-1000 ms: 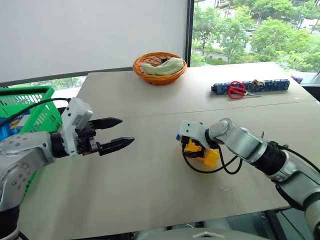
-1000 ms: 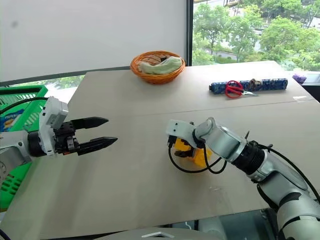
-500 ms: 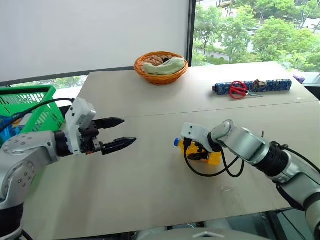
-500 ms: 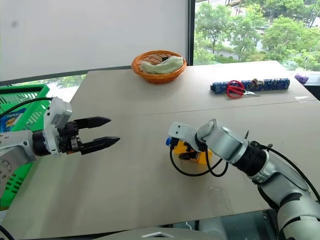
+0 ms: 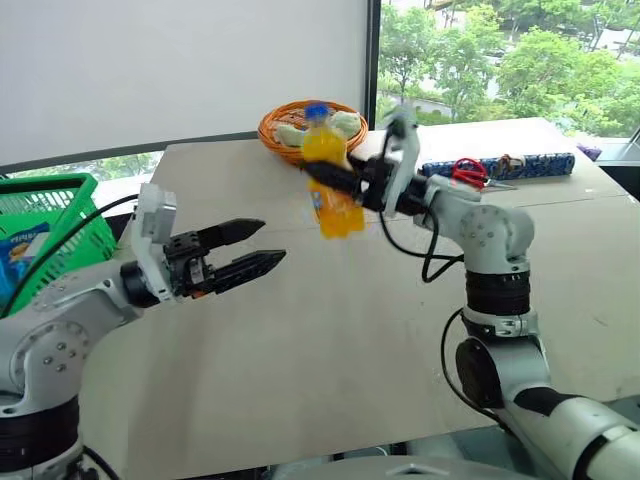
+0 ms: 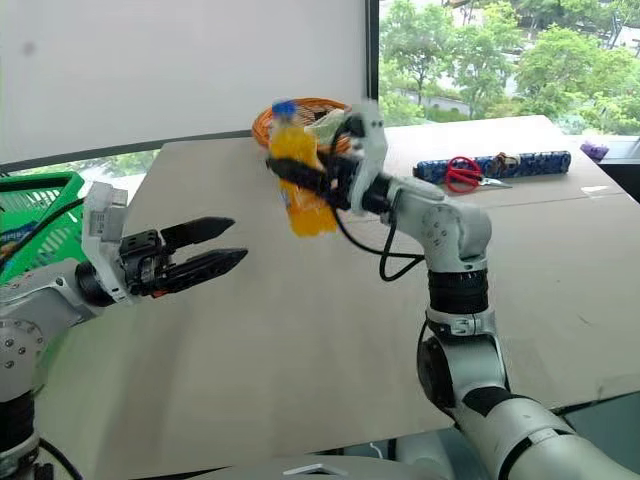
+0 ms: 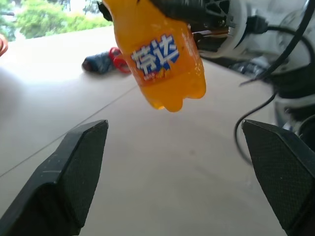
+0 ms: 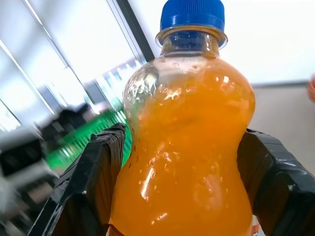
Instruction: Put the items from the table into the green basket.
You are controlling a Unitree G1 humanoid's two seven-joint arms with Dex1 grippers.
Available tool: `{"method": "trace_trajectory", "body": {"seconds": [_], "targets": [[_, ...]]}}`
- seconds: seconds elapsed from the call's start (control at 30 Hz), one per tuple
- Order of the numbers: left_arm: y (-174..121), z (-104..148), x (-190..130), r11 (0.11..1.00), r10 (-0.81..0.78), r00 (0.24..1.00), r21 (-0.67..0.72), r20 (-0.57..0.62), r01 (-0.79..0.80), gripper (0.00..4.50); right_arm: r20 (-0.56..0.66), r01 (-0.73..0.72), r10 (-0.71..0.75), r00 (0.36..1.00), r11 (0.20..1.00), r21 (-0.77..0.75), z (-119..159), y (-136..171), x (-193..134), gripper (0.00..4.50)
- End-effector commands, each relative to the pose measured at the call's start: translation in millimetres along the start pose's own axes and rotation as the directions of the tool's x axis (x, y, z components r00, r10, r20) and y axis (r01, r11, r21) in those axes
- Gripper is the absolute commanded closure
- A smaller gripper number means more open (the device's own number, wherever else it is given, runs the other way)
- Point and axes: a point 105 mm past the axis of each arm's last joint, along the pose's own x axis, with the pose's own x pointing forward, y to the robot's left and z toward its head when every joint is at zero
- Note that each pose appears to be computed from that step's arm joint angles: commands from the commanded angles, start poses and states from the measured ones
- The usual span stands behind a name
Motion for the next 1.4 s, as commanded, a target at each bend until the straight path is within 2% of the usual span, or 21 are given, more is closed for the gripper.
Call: {"method": "trace_trajectory", "body": {"seconds": [0.03,0.1,0.2,0.33,0.5,0.73,0.83,0.87,0.9,1.03,1.07,1.13,1.27,1.4], "targets": [[-14.1,23.3,15.8,0.993,-0.095,0.979,-0.052,0.178,0.106,0.0,0.045,-0.166,0.166,0.985,0.986,-0.002,11.9,36.4,2.4,1.57],[-19.0,33.6,24.6,0.979,-0.135,0.952,-0.108,0.276,0.171,0.0,0.024,-0.22,0.22,0.975,0.975,-0.002,6.0,47.8,3.0,1.57],[-25.4,36.7,34.6,0.956,-0.18,0.932,-0.167,0.315,0.241,0.0,0.0,-0.281,0.281,0.96,0.96,-0.005,0.4,60.0,2.6,1.57],[-29.5,12.6,45.1,0.949,-0.2,0.963,-0.209,0.179,0.236,0.0,-0.029,-0.38,0.379,0.925,0.925,0.001,-3.2,78.0,-2.5,1.57],[-26.5,-4.3,45.6,0.949,-0.195,0.978,-0.236,0.078,0.208,0.0,-0.051,-0.438,0.437,0.898,0.899,-0.012,-7.1,89.0,-8.3,1.57],[-20.2,-7.2,47.1,0.949,-0.191,0.979,-0.243,0.064,0.201,0.0,-0.063,-0.418,0.416,0.907,0.908,-0.027,-12.0,85.9,-8.5,1.57],[-17.8,-8.2,47.1,0.951,-0.185,0.981,-0.239,0.063,0.195,0.77,-0.069,-0.413,0.41,0.91,0.91,-0.035,-11.9,84.9,-7.9,1.57],[-17.8,-8.4,46.9,0.951,-0.185,0.981,-0.239,0.064,0.195,1.32,-0.07,-0.413,0.41,0.91,0.91,-0.036,-11.8,85.1,-8.0,1.57],[-17.8,-9.1,46.7,0.952,-0.184,0.981,-0.238,0.061,0.193,1.44,-0.071,-0.413,0.41,0.909,0.91,-0.037,-11.9,85.4,-8.0,1.57],[-15.9,-12.8,46.1,0.957,-0.168,0.985,-0.233,0.048,0.175,1.45,-0.087,-0.421,0.416,0.905,0.906,-0.046,-13.4,85.9,-8.1,1.57],[-15.1,-13.3,45.9,0.959,-0.163,0.986,-0.228,0.044,0.169,1.45,-0.095,-0.428,0.423,0.901,0.903,-0.044,-14.5,86.4,-8.8,0.85],[-13.6,-13.1,45.1,0.962,-0.153,0.987,-0.22,0.046,0.159,1.45,-0.108,-0.417,0.41,0.906,0.908,-0.05,-16.2,84.5,-9.6,0.08],[-8.0,-9.8,41.2,0.978,-0.114,0.992,-0.17,0.046,0.12,1.45,-0.143,-0.354,0.339,0.93,0.931,-0.092,-18.0,66.5,-20.5,0.02],[12.7,-0.1,29.1,0.998,0.03,0.999,-0.051,0.04,-0.028,1.45,-0.192,-0.22,0.169,0.967,0.932,-0.287,-18.8,26.0,-54.4,0.02]]}}
